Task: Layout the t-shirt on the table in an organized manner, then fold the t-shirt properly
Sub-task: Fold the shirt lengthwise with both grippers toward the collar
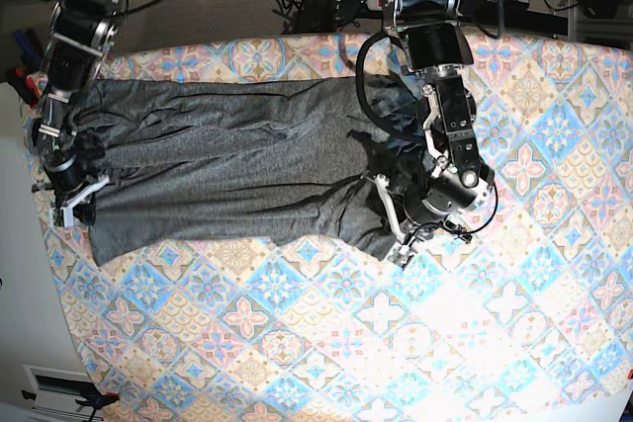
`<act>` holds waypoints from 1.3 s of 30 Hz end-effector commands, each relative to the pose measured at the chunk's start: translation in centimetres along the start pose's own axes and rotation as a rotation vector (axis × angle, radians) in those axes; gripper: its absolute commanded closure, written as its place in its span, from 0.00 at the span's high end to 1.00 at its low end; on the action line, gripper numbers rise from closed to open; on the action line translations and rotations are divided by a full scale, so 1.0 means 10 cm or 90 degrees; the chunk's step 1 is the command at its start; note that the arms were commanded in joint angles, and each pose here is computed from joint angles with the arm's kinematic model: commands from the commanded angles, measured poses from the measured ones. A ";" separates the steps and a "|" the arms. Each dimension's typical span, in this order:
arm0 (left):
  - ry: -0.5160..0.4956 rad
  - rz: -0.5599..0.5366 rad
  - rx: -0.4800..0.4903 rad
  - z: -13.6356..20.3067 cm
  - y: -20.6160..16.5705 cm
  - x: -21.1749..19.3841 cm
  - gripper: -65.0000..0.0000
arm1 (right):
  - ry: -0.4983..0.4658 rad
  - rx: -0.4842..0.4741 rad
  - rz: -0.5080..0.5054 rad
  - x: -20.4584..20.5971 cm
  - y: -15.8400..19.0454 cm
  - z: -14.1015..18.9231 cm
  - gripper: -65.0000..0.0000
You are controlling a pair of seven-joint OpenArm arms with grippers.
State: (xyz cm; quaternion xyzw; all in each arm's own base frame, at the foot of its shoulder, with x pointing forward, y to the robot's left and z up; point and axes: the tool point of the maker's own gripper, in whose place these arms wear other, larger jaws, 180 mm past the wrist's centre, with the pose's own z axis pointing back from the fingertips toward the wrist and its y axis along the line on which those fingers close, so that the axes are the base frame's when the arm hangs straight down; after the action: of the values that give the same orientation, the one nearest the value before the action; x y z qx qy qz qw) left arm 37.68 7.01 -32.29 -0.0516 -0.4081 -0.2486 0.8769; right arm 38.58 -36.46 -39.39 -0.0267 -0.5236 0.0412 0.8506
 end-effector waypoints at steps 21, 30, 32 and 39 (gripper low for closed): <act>-0.002 -0.159 0.026 0.33 0.02 -0.10 0.00 | -0.105 -0.102 -0.072 0.32 -0.12 0.37 0.00; 0.001 -0.157 0.024 0.34 -0.01 -0.14 0.00 | -0.146 -0.139 -0.097 0.38 -0.13 0.55 0.00; 0.005 -0.155 0.020 0.34 -0.03 -0.19 0.00 | -0.132 -0.139 -0.093 0.27 -0.10 0.60 0.00; -0.014 -0.165 0.031 0.55 -0.12 -0.20 0.00 | -0.149 -0.158 -0.096 0.29 -0.08 0.73 0.00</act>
State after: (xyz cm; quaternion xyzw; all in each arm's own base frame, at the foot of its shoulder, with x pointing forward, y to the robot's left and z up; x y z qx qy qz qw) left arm 31.67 8.43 -31.52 0.0172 -0.4056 -0.3517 0.8435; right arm 32.25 -36.00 -36.53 -0.0756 -0.5820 -0.0921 0.8044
